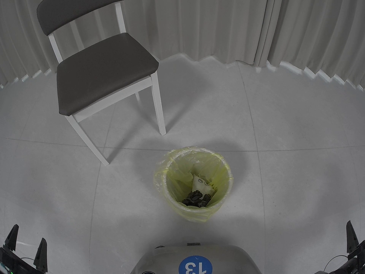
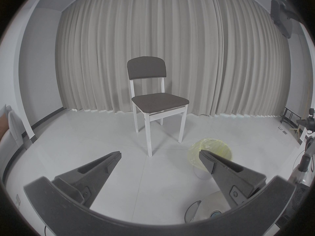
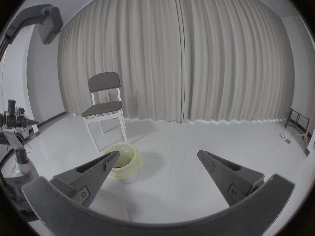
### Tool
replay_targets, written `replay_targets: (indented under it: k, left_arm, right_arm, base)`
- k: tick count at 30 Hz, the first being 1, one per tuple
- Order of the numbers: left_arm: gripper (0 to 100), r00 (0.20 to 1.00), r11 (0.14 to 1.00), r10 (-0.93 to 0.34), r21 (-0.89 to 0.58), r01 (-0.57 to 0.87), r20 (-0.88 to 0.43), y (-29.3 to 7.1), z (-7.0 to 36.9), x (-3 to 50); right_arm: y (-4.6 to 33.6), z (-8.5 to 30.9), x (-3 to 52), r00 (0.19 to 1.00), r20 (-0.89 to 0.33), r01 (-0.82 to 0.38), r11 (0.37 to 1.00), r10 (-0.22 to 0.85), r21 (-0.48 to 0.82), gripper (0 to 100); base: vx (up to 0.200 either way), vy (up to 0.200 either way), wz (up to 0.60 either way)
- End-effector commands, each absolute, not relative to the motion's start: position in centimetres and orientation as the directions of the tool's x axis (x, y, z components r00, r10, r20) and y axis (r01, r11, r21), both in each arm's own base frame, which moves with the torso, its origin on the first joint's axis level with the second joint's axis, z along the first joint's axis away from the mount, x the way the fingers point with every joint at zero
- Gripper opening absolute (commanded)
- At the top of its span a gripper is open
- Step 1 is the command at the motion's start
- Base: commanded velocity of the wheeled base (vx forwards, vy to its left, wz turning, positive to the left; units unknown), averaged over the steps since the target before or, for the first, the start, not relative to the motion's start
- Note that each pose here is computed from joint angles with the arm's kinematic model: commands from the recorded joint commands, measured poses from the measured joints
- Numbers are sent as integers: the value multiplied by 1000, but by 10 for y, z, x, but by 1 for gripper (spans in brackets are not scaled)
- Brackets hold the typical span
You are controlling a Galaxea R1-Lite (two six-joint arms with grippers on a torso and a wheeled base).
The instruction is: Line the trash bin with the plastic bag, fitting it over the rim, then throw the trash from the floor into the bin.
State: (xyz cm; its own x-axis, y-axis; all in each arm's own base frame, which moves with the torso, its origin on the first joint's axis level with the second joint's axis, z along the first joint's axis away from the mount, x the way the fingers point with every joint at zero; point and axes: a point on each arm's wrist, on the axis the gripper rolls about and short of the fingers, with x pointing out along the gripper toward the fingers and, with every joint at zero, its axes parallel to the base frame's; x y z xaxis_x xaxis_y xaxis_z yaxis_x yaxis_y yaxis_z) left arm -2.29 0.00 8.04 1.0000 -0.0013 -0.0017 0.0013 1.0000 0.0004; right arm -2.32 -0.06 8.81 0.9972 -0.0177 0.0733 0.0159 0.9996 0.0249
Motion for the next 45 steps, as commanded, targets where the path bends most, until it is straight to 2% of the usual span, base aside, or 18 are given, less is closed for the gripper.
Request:
replay_targets:
  k: [1, 2, 7, 12, 14, 17, 19, 28, 32, 45]
  left_arm:
    - [100, 1000, 1000, -2, 2, 2, -3, 0, 75, -23]
    - [100, 1000, 1000, -2, 2, 2, -3, 0, 75, -23]
    - [100, 1000, 1000, 0, 2, 0, -3, 0, 75, -23]
    - [100, 1000, 1000, -2, 2, 2, -3, 0, 75, -23]
    - [100, 1000, 1000, 0, 2, 0, -3, 0, 75, -23]
    - [100, 1000, 1000, 0, 2, 0, -3, 0, 75, -23]
    - [100, 1000, 1000, 0, 2, 0, -3, 0, 75, -23]
    - [100, 1000, 1000, -2, 2, 2, -3, 0, 75, -23]
    - [100, 1000, 1000, 0, 2, 0, -3, 0, 75, -23]
    - [100, 1000, 1000, -2, 2, 2, -3, 0, 75, -23]
  right_arm:
    - [1, 83, -23, 997, 64, -54, 997, 51, 47, 100]
    - [2, 83, -23, 993, 61, -105, 993, 103, 46, 100]
    - [3, 83, -23, 985, 61, -161, 986, 159, 41, 100]
    - [3, 82, -23, 988, 49, -147, 989, 148, -19, 100]
    - [2, 79, -22, 995, 29, -93, 993, 95, -76, 100]
    - [0, 76, -22, 1000, -11, -25, 999, 25, -33, 100]
    - [0, 75, -22, 1000, -14, -23, 1000, 23, 6, 100]
    - [0, 75, -22, 1000, -8, -18, 999, 18, 32, 100]
    - [0, 76, -22, 1000, 2, 8, 1000, -8, 28, 100]
    - [0, 76, -22, 1000, -3, -20, 1000, 20, -1, 100]
  base:
    - [0, 0, 0]
    - [0, 0, 0]
    - [0, 0, 0]
    - [0, 0, 0]
    - [0, 0, 0]
    - [0, 0, 0]
    - [0, 0, 0]
    - [0, 0, 0]
    - [0, 0, 0]
    - [0, 0, 0]
